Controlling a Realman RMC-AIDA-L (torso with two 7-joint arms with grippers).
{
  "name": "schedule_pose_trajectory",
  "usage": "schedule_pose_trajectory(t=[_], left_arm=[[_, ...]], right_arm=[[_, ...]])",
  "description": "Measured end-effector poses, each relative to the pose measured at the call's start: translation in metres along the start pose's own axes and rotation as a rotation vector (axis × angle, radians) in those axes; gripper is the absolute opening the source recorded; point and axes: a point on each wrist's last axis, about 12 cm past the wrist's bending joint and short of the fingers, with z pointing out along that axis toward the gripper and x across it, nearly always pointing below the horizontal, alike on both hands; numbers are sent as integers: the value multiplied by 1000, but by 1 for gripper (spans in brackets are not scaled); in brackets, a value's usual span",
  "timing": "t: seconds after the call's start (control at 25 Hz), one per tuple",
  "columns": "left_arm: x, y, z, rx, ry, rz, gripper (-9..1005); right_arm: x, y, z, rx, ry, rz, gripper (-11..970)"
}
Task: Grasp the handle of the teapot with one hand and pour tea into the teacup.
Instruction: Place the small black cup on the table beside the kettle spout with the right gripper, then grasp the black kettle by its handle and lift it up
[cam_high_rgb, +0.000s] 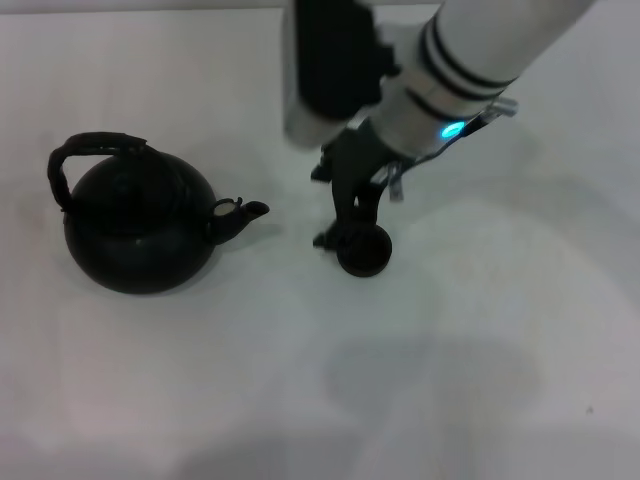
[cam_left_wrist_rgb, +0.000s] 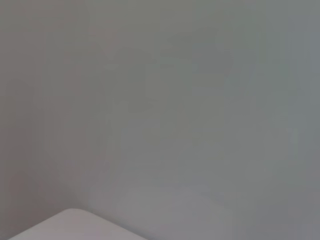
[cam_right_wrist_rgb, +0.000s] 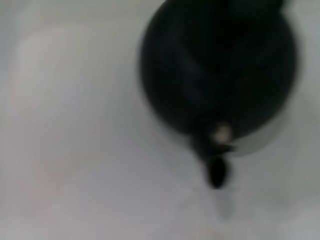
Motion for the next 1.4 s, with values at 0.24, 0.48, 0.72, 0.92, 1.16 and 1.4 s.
schedule_pose_trajectory(t=[0.24,0.48,0.72,0.92,1.16,1.4], left_arm=[[0,-1,1,-2,-3,1,773],[0,0,1,-13,0,8,776],[-1,-4,9,-7,3,62,776],[-1,-9,13,3,3,66,775],[1,-11,13,3,11,102,773],[6,-7,12,-22,53,106,770]], right_arm=[[40,-27,-14,142,-201,241,849],[97,-47,-34,399,-575,596,847],[135,-40,-47,560,-920,726,845],[178,-34,-54,630,-1272,864,842],[227,-16,-55,1020,-1381,827,839],[258,1,-39,1235,-1193,838,837]])
